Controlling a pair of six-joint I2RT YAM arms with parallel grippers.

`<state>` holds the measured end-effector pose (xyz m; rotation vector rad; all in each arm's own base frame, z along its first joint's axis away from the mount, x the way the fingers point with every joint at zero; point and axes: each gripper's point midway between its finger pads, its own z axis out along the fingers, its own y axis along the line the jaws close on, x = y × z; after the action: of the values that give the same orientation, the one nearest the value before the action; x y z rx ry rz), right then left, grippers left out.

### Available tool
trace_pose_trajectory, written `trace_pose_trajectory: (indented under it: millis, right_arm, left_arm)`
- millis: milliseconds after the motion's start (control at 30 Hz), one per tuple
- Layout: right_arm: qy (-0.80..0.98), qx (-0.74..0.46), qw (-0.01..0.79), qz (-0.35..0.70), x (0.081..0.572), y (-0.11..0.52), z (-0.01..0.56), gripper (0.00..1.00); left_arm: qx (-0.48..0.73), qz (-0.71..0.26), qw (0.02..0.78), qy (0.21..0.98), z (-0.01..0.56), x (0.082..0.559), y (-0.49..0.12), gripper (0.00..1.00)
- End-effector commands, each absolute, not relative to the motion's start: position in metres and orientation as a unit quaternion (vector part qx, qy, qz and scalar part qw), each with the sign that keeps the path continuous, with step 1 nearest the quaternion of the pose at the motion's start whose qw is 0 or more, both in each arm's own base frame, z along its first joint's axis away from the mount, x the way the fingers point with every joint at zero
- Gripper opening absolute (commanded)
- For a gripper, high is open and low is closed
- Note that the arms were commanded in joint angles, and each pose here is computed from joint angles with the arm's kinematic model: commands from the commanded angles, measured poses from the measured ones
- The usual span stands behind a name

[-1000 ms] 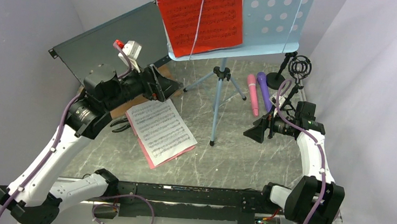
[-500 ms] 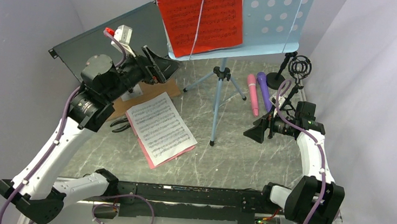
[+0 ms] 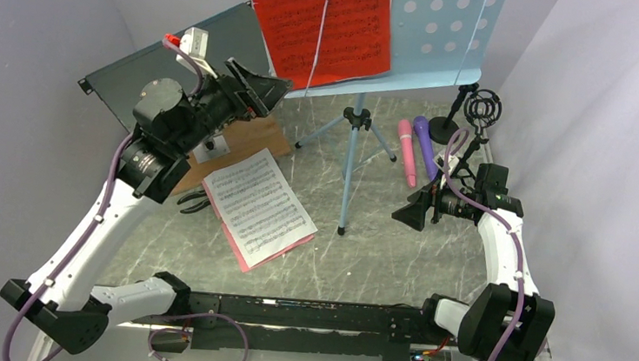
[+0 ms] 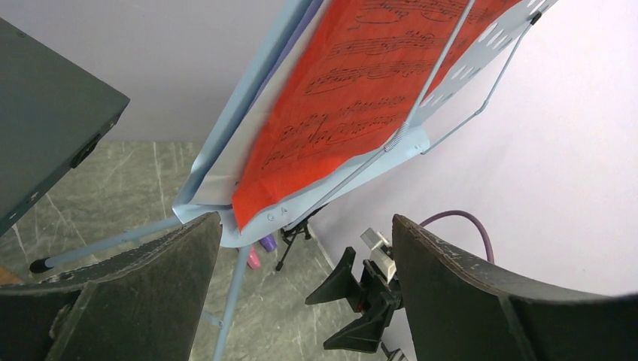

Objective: Pack up the instrument practice props
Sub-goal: Place the sheet music at the center of the board, then pick up the sheet music from the music stand.

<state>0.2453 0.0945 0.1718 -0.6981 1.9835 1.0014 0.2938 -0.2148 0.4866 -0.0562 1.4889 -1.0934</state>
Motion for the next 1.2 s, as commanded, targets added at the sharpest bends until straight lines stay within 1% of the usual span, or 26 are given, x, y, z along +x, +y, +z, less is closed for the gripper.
trace_pose_trajectory:
  millis: [0,167,533,900,1167]
  right_arm:
    - [0.772,-0.291,0.409,0.389,0.247,0.095,0.178,1.00]
    - [0.772,-0.292,0.410,0.388,0.247,0.094,0.178,1.00]
    - [0.772,-0.294,0.410,0.387,0.246,0.095,0.179,1.00]
    - [0.772,-0.294,0.411,0.387,0.246,0.094,0.179,1.00]
    - [0.772,-0.294,0.410,0.387,0.246,0.094,0.178,1.00]
  left_arm:
    - [-0.027,-0.490,0.627,0.605,0.519,0.293,-0.211,0.88]
    - [-0.033,-0.494,0.624,0.605,0.516,0.299,-0.212,0.86]
    - [-0.031,-0.505,0.614,0.606,0.509,0.312,-0.219,0.76]
    - [-0.015,-0.505,0.617,0.603,0.503,0.314,-0.223,0.68]
    - [-0.010,-0.499,0.618,0.607,0.498,0.311,-0.221,0.67]
